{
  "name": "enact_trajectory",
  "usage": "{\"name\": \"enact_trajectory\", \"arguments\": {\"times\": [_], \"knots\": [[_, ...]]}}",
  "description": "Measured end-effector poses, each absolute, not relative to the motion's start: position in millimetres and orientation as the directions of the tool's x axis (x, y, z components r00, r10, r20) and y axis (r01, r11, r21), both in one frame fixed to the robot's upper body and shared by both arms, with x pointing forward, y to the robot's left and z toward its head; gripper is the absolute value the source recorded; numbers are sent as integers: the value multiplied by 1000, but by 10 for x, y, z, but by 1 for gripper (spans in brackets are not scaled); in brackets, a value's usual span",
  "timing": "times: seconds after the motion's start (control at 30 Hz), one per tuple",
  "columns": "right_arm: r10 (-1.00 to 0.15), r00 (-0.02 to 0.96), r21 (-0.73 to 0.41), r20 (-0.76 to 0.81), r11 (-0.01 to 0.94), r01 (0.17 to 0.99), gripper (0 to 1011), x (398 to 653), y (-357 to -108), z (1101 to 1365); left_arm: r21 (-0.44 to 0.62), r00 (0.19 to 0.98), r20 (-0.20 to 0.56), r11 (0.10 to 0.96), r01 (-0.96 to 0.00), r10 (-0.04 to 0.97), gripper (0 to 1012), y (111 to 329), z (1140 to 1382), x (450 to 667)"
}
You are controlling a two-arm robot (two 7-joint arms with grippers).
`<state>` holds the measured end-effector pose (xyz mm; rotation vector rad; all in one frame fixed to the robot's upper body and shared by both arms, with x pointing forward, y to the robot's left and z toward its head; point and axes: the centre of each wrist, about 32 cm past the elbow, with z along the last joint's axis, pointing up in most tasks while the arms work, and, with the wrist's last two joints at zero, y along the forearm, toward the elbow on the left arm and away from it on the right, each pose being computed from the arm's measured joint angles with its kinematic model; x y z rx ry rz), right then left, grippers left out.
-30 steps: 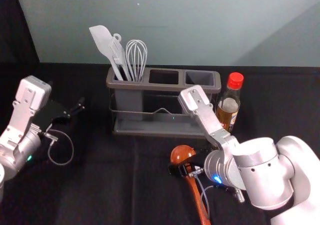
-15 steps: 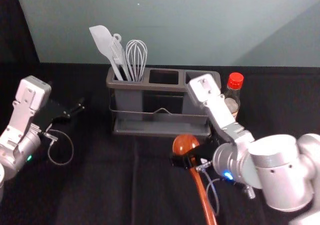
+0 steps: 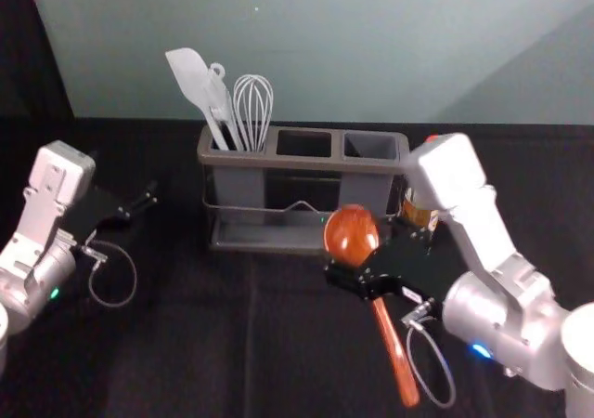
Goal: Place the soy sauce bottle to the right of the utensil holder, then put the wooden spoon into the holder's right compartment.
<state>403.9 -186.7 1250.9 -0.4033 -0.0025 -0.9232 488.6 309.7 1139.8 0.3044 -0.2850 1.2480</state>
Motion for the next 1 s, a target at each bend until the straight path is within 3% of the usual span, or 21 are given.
{"name": "enact_trajectory", "arguments": {"times": [0.5, 0.7, 1.0], "knots": [[-796, 538, 94, 277, 579, 810, 842, 3765, -2110, 12213, 70, 292, 374, 287, -955, 880, 1005, 3097, 11398, 4886], [-812, 513, 164, 280, 567, 808, 842, 3733, -2112, 12123, 70, 292, 374, 287, -955, 880, 1005, 3097, 11398, 4886], [-812, 511, 166, 282, 566, 808, 842, 3733, -2115, 12123, 70, 292, 374, 287, -955, 880, 1005, 3097, 11398, 4886]]}}
